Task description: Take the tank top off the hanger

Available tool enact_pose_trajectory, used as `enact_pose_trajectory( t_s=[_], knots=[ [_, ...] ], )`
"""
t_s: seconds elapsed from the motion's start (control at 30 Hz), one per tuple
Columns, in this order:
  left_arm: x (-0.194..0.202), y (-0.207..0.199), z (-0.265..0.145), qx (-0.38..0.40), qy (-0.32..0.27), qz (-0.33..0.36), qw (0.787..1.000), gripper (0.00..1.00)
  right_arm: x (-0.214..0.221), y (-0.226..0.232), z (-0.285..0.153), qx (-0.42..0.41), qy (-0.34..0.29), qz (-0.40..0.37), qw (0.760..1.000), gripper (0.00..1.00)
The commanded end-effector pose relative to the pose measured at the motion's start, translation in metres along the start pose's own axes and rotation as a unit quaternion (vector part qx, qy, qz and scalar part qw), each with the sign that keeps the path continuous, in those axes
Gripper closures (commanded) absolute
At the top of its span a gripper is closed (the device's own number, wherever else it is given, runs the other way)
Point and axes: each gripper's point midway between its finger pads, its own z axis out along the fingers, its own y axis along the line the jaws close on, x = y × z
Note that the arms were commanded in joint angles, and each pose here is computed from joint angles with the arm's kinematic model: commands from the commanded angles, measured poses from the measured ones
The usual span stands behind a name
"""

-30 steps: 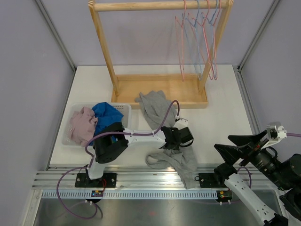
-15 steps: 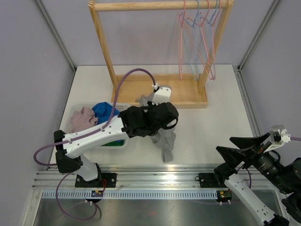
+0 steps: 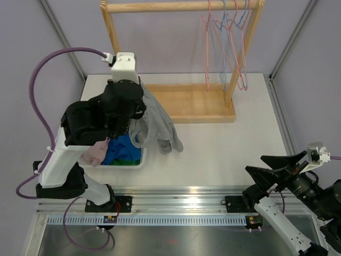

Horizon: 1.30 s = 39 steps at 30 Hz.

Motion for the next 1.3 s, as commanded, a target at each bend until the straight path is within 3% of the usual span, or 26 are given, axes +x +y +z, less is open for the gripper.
enact_pose_trajectory(
  t_s=[0.0, 0.27, 0.5, 0.57, 0.8, 0.93, 1.03, 1.13, 1.23, 1.27],
  knots=[
    [-0.027, 0.058, -0.011, -0.078, -0.046, 0.012, 0.996, 1.0, -0.006, 0.0, 0.011, -0.002, -0.004, -0.005, 1.0, 0.0],
    [-0.005, 0.128, -0.014, -0.156, -0.041, -0.01, 0.987, 1.0, 0.0, 0.0, 0.02, -0.009, 0.003, 0.004, 1.0, 0.0],
    [0.078, 0.191, 0.015, -0.255, 0.031, -0.028, 0.966, 1.0, 0.001, 0.005, 0.021, -0.02, 0.003, 0.012, 1.0, 0.0],
    [0.126, 0.196, 0.038, -0.246, 0.096, -0.028, 0.964, 1.0, 0.0, 0.005, 0.021, -0.021, 0.003, 0.014, 1.0, 0.01],
    [0.232, 0.261, 0.074, -0.318, 0.245, -0.099, 0.91, 1.0, -0.002, 0.008, 0.021, -0.027, 0.0, 0.013, 1.0, 0.01],
    [0.264, 0.24, 0.095, -0.246, 0.284, -0.119, 0.919, 1.0, 0.001, 0.007, 0.025, -0.029, 0.006, 0.017, 0.999, 0.0],
    [0.288, 0.227, 0.105, -0.207, 0.33, -0.114, 0.914, 1.0, 0.006, 0.007, 0.031, -0.034, 0.012, 0.022, 0.999, 0.0],
    [0.315, 0.218, 0.11, -0.184, 0.372, -0.121, 0.902, 0.91, 0.012, 0.009, 0.037, -0.045, 0.019, 0.03, 0.998, 0.01],
    [0.315, 0.223, 0.108, -0.203, 0.372, -0.121, 0.898, 0.71, 0.015, 0.008, 0.042, -0.047, 0.024, 0.032, 0.998, 0.0],
    [0.311, 0.225, 0.106, -0.21, 0.367, -0.122, 0.898, 0.54, 0.016, 0.008, 0.043, -0.046, 0.027, 0.031, 0.998, 0.0]
  ],
)
